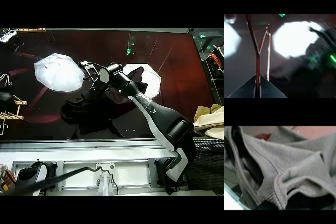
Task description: Fold the clothes and pants, and hang the long-sleeved shirts on hangers.
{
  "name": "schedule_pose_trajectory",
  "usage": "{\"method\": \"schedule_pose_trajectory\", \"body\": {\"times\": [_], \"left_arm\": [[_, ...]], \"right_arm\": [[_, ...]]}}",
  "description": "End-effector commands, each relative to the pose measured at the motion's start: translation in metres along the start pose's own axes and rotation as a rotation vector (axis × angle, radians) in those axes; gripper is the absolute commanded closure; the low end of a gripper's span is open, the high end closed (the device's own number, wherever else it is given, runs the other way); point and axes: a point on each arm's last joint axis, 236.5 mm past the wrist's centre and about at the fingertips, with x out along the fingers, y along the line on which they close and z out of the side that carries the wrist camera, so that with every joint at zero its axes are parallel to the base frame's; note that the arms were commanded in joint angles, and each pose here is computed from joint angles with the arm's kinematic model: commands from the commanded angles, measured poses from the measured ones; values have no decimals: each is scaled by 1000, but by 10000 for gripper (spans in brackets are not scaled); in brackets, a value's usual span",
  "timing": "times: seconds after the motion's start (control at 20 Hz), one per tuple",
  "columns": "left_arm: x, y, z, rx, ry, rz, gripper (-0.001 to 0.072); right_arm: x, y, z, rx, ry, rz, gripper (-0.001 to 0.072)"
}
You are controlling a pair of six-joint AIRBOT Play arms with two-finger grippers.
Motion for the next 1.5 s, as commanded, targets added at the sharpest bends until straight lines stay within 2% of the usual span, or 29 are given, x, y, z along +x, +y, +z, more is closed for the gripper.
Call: {"method": "schedule_pose_trajectory", "body": {"times": [0.0, 0.15, 0.35, 1.3, 1.45], "left_arm": [[-15, -51, -56, 27, 57, -147, 696], [-14, -52, -76, 26, 64, -142, 696], [-8, -72, -88, 34, 78, -245, 697], [0, -83, -91, 69, 109, -324, 697], [11, -97, -90, 43, 145, -426, 696]], "right_arm": [[-2, -1, -22, 0, 94, -2, 677], [-6, 0, -39, -1, 165, -1, 678], [-13, 2, -40, -8, 161, -1, 678], [-19, 6, -39, -9, 154, 10, 678], [-23, 7, -37, -17, 140, 10, 678]]}}
